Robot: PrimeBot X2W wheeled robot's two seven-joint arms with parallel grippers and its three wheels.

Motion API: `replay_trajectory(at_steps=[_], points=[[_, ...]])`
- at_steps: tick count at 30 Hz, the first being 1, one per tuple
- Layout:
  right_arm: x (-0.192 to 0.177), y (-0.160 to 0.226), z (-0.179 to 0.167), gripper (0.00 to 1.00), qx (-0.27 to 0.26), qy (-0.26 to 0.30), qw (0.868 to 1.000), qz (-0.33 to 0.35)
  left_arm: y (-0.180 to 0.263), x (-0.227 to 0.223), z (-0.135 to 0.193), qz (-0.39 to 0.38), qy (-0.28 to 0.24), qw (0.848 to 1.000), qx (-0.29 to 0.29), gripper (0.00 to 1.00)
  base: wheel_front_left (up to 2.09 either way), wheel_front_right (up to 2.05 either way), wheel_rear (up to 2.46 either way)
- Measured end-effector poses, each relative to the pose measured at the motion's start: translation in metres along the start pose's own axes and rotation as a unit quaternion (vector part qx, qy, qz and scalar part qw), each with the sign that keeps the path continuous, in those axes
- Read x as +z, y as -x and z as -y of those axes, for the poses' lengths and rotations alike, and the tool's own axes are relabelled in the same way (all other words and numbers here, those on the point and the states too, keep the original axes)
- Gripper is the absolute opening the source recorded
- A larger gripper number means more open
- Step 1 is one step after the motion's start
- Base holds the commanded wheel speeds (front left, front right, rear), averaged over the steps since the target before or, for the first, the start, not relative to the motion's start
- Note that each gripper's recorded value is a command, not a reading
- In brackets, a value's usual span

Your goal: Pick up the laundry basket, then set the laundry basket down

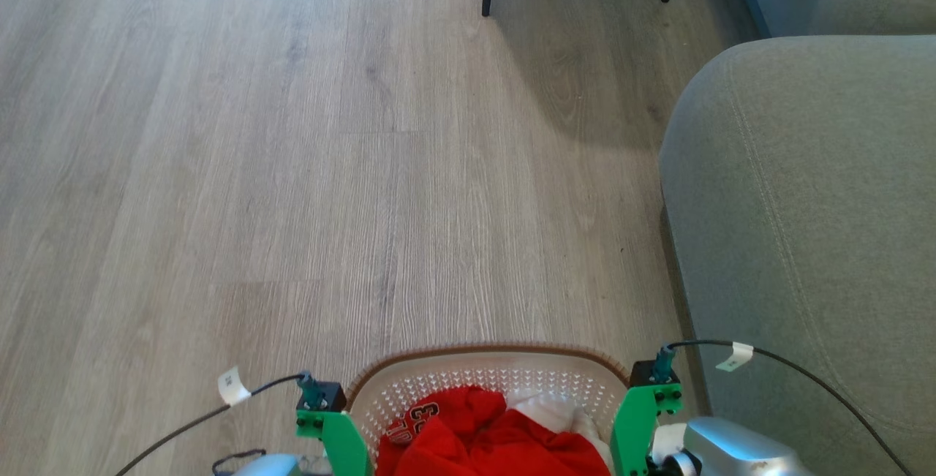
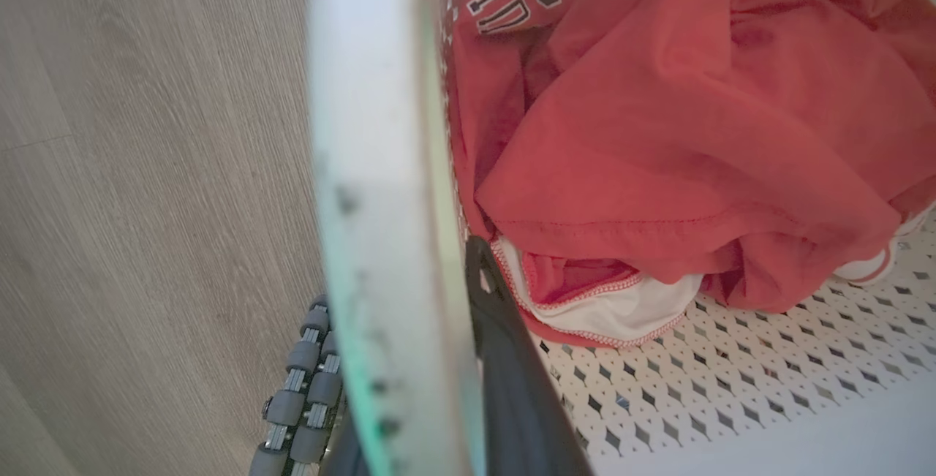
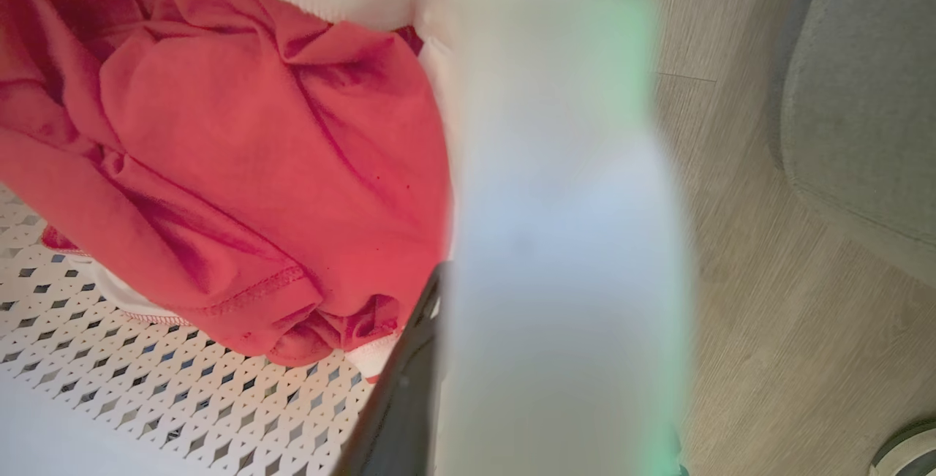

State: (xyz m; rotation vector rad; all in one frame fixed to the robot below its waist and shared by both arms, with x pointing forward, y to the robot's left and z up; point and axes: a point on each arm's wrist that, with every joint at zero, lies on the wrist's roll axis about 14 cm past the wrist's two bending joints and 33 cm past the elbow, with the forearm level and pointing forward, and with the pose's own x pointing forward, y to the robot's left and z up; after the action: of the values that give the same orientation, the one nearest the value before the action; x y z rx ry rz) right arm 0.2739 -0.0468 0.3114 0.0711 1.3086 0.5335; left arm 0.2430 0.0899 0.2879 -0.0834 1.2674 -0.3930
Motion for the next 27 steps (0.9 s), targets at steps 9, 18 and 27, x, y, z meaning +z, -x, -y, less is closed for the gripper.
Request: replay_trajectory(at_steps=[9, 18, 27], points=[[-0.0009, -0.0005, 0.0008, 0.00, 0.000, -0.002, 1.000, -0.002, -0.0007, 0.0000, 0.0004, 0.000, 0.002, 1.000, -0.001, 0.00, 0.00, 0.00, 0.00], [-0.0014, -0.0023, 0.0005, 0.00, 0.001, 0.000, 1.000, -0.005, -0.0016, -0.0012, -0.0006, -0.002, 0.003, 1.000, -0.001, 0.00, 0.00, 0.00, 0.00], [0.0030, -0.0074, 0.0021, 0.00, 0.005, -0.004, 1.000, -0.009, -0.0053, 0.0015, -0.0039, -0.008, 0.006, 1.000, 0.000, 0.00, 0.00, 0.00, 0.00]])
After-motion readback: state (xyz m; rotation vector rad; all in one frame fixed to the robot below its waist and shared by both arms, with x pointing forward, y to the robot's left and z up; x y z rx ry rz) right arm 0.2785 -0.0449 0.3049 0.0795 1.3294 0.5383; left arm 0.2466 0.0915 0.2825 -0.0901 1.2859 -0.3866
